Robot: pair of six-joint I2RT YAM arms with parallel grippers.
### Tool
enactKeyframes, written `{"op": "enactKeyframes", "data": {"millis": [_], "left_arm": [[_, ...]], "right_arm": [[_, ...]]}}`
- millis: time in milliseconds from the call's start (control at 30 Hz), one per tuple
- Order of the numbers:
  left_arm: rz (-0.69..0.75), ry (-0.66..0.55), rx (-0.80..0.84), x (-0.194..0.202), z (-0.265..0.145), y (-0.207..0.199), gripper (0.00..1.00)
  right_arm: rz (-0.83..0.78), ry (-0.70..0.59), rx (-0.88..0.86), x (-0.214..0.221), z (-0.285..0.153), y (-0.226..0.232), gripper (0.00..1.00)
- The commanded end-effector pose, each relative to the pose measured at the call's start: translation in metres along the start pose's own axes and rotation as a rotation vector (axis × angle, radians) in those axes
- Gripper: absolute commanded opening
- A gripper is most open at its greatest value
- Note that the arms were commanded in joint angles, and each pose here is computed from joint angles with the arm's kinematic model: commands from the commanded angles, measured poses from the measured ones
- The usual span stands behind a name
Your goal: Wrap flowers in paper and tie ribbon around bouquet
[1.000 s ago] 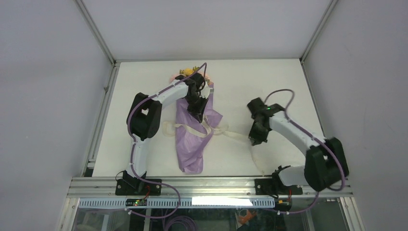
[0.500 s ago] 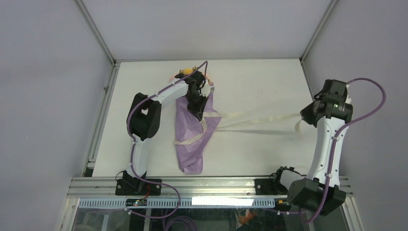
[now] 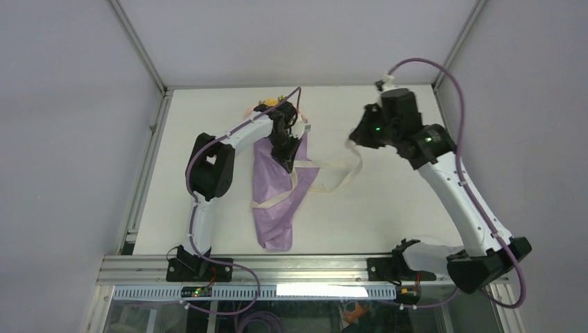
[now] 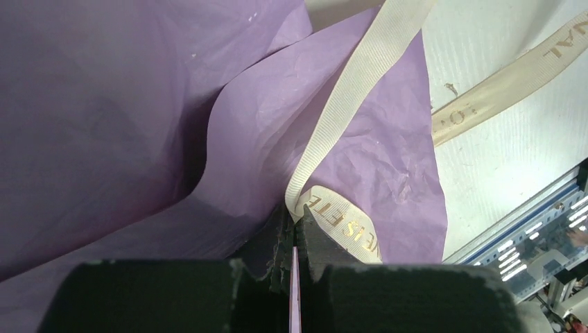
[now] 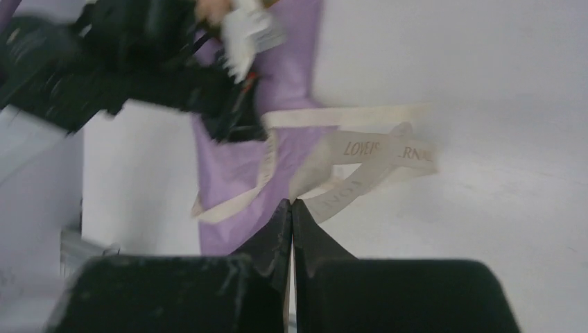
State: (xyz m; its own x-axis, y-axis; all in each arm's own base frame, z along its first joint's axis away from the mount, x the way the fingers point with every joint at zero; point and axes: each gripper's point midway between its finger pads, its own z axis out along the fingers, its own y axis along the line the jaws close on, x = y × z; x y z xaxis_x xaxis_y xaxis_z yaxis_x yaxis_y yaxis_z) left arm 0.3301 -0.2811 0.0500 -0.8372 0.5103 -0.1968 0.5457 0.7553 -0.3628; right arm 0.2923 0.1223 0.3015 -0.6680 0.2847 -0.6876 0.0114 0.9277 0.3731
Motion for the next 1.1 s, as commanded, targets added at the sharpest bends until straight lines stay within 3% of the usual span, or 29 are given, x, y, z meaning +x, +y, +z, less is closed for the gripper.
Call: {"op": "enactKeyframes", "data": {"millis": [0, 167, 367, 433, 500, 633, 733, 833, 933, 1067], "left_arm": [[0.024, -0.029, 0.054, -0.011, -0.006, -0.006, 0.0], [0.007, -0.026, 0.094, -0.01, -0.006, -0.007, 0.0], [-0.001, -0.041, 0.13, -0.014, -0.011, -0.006, 0.0], [0.0, -0.042, 0.134, -0.013, -0.012, -0.007, 0.0], [0.002, -0.043, 0.136, -0.013, -0.012, -0.007, 0.0], [0.002, -0.044, 0.138, -0.012, -0.014, -0.006, 0.0], [-0.001, -0.046, 0.144, -0.012, -0.015, -0.006, 0.0], [-0.001, -0.049, 0.154, -0.013, -0.017, -0.008, 0.0], [-0.003, -0.046, 0.152, -0.013, -0.015, -0.007, 0.0], [-0.005, -0.049, 0.156, -0.014, -0.016, -0.008, 0.0]], "right_arm": [[-0.188, 0.041, -0.514, 0.044, -0.001, 0.144, 0.0], [-0.361, 0.194, -0.807, 0.134, -0.007, 0.247, 0.0], [-0.481, 0.26, -0.728, 0.201, 0.037, 0.271, 0.03], [-0.513, 0.285, -0.598, 0.213, 0.065, 0.261, 0.18], [-0.558, 0.316, -0.45, 0.219, 0.091, 0.245, 0.4], [-0.598, 0.318, -0.392, 0.211, 0.087, 0.235, 0.58], [-0.553, 0.293, -0.535, 0.207, 0.061, 0.237, 0.59], [-0.388, 0.253, -0.632, 0.2, 0.046, 0.225, 0.56], [-0.152, 0.237, -0.611, 0.196, 0.063, 0.189, 0.51], [-0.074, 0.25, -0.497, 0.199, 0.087, 0.157, 0.45]]}}
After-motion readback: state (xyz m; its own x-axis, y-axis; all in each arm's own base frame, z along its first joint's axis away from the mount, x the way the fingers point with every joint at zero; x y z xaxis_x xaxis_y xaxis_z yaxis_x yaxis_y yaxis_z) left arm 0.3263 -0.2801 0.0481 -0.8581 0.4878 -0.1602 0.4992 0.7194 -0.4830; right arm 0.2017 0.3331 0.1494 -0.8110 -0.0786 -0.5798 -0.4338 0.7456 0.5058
